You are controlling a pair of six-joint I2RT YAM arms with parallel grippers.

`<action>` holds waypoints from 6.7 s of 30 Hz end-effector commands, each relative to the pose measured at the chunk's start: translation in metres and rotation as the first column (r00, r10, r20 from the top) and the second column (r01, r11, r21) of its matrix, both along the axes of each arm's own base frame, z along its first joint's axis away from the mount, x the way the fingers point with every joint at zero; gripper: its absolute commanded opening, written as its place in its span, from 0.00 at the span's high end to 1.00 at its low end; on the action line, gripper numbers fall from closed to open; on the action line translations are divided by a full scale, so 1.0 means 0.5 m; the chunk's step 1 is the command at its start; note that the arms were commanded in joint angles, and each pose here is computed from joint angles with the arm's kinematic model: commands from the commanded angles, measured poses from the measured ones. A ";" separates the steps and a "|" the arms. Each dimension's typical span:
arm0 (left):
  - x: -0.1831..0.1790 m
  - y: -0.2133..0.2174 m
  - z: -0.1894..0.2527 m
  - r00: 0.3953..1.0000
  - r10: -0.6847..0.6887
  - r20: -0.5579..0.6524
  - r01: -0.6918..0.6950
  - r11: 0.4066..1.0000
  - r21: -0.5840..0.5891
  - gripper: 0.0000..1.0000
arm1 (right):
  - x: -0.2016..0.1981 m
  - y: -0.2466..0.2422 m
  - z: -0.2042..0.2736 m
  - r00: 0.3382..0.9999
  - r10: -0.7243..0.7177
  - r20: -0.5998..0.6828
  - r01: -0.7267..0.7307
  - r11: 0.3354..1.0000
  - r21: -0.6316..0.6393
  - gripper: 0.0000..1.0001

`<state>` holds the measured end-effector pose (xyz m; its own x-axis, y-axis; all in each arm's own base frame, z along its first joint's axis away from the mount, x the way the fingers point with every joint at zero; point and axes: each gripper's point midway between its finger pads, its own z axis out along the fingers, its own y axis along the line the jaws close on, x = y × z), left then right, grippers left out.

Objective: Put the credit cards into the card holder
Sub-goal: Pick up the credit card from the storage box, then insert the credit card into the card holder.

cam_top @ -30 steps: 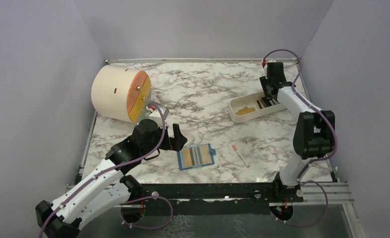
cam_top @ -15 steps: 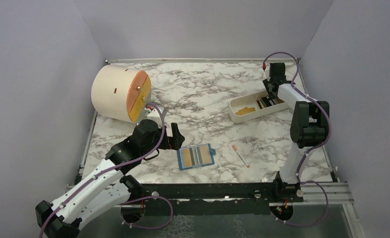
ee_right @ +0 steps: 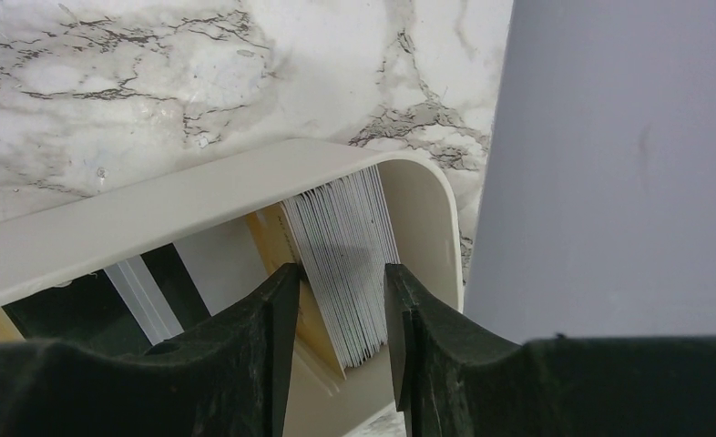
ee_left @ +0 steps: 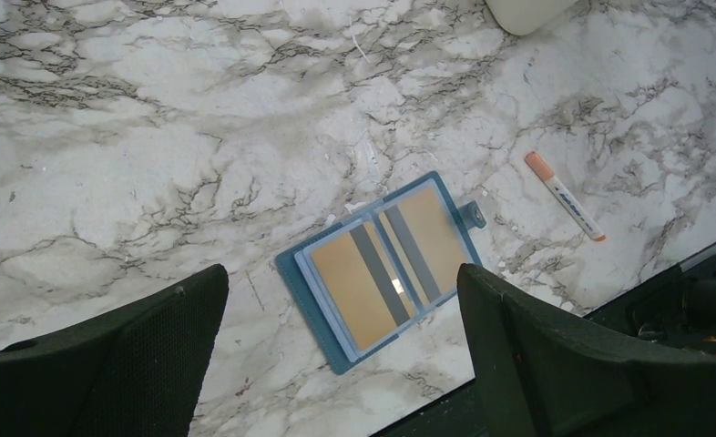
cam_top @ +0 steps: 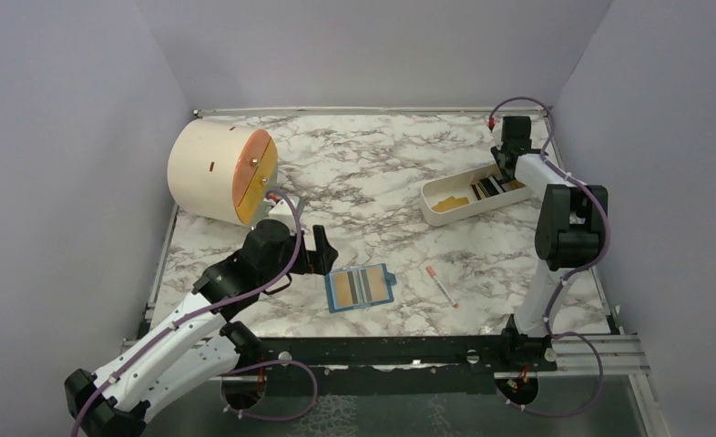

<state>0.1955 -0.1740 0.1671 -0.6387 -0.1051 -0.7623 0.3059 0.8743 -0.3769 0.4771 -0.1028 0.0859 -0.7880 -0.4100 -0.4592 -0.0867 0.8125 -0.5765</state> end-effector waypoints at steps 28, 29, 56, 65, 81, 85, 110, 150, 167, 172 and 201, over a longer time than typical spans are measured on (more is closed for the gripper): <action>0.010 0.011 0.020 0.999 0.046 0.030 -0.046 0.999 -0.012 0.05 | 0.034 -0.011 0.052 0.998 0.015 0.053 -0.014 1.000 -0.028 0.81; 0.010 0.011 0.020 0.998 0.047 0.030 -0.046 0.999 -0.012 0.06 | 0.034 -0.010 0.054 0.998 0.015 0.054 -0.014 1.000 -0.027 0.81; 0.005 0.000 0.006 0.999 0.041 0.000 -0.041 0.998 -0.042 0.13 | -0.045 0.103 0.171 0.996 0.005 0.086 -0.023 0.976 0.218 0.99; -0.012 -0.038 -0.005 0.997 -0.020 -0.080 0.012 0.995 -0.101 0.16 | -0.109 0.270 0.265 0.976 0.054 0.209 -0.145 0.882 0.448 0.99; -0.060 -0.134 0.101 0.979 -0.200 -0.037 0.157 0.861 -0.484 0.27 | -0.413 0.671 0.283 0.885 0.327 0.332 -0.355 0.010 0.935 0.99; -0.075 -0.157 0.116 0.965 -0.255 -0.067 0.175 0.811 -0.558 0.31 | -0.467 0.703 0.304 0.860 0.386 0.334 -0.289 -0.171 0.942 0.99; -0.063 -0.197 0.162 0.958 -0.283 -0.056 0.157 0.675 -0.721 0.96 | -0.582 0.804 0.341 0.798 0.513 0.315 -0.057 -0.456 0.888 0.99; -0.071 -0.112 -0.134 0.909 -0.076 -0.409 -0.063 0.947 -0.315 1.00 | -0.491 0.773 -0.044 0.895 0.443 -0.061 -0.179 0.480 0.859 0.43; -0.081 -0.126 -0.183 0.881 -0.113 -0.459 -0.080 0.922 -0.379 1.00 | -0.534 0.743 -0.090 0.895 0.425 -0.133 -0.172 0.606 0.777 0.57; -0.080 -0.130 -0.191 0.876 -0.121 -0.467 -0.081 0.917 -0.390 1.00 | -0.536 0.733 -0.087 0.904 0.407 -0.133 -0.165 0.618 0.769 0.63; -0.085 -0.132 -0.253 0.832 -0.118 -0.542 -0.109 0.924 -0.368 1.00 | -0.542 0.715 -0.099 0.921 0.372 -0.117 -0.154 0.622 0.768 0.87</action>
<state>0.1527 -0.2378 0.0413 -0.9292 -0.3105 -0.2006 -0.0486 0.6406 -0.7664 0.2051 0.2571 0.0341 -0.8363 -0.2492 -0.4883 -0.4208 0.8627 0.2805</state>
